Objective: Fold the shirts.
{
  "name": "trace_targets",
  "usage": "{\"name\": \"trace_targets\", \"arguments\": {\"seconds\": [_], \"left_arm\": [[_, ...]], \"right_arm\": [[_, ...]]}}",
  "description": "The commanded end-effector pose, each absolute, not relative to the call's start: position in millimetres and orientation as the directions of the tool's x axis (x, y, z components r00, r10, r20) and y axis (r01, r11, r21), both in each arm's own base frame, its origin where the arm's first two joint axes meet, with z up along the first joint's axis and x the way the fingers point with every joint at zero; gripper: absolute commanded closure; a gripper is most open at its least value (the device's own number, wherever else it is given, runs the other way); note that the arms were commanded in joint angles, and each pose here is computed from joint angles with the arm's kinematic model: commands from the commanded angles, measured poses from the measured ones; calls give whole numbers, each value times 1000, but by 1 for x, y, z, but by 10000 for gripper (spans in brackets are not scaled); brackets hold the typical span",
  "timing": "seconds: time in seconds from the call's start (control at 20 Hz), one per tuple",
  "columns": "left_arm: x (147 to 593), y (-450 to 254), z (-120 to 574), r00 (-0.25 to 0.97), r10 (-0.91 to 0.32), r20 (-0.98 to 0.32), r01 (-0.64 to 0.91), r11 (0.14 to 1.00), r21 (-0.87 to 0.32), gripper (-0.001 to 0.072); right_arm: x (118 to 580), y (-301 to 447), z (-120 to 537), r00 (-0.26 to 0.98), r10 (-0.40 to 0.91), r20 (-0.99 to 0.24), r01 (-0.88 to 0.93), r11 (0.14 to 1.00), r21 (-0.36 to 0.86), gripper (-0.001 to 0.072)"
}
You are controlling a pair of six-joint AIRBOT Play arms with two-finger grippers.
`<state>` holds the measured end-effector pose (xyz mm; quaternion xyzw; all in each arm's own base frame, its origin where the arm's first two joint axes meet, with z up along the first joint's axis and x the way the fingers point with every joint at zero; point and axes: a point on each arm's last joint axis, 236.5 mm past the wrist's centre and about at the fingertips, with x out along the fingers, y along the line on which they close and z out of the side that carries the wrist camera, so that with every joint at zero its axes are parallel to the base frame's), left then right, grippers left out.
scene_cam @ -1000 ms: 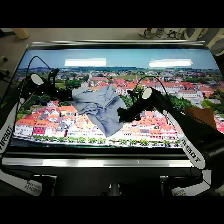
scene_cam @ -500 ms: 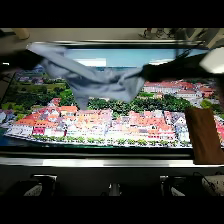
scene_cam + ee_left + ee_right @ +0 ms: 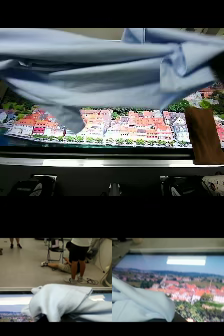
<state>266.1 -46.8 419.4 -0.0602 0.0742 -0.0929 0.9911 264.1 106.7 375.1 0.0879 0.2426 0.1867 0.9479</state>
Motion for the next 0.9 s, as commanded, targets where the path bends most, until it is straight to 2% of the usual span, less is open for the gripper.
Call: {"name": "trace_targets", "arguments": {"seconds": [0.0,0.15,0.3,0.4,0.55,0.75,0.8,0.85], "left_arm": [[295,-45,341,915,-179,-361,131,980,-152,668],[327,-64,202,734,-235,-638,132,970,-206,668],[337,-92,66,549,-296,-782,109,952,-285,667],[339,-104,-1,452,-307,-837,67,948,-311,667],[354,-114,-37,378,-321,-868,60,944,-323,667],[402,-122,-25,447,-334,-830,75,938,-337,666],[410,-126,-26,453,-345,-822,64,932,-356,643],[411,-128,-29,436,-353,-828,59,929,-365,424]], "right_arm": [[251,89,269,548,284,-787,-179,959,222,697],[268,99,159,287,267,-920,-115,963,243,697],[288,117,43,185,309,-933,-30,950,309,697],[292,116,-19,149,294,-944,28,953,302,697],[285,117,-57,53,287,-957,70,955,290,696],[305,117,-58,128,287,-949,87,950,299,695],[309,118,-57,148,291,-945,107,945,308,695],[313,119,-56,163,293,-942,113,943,313,695]]}}
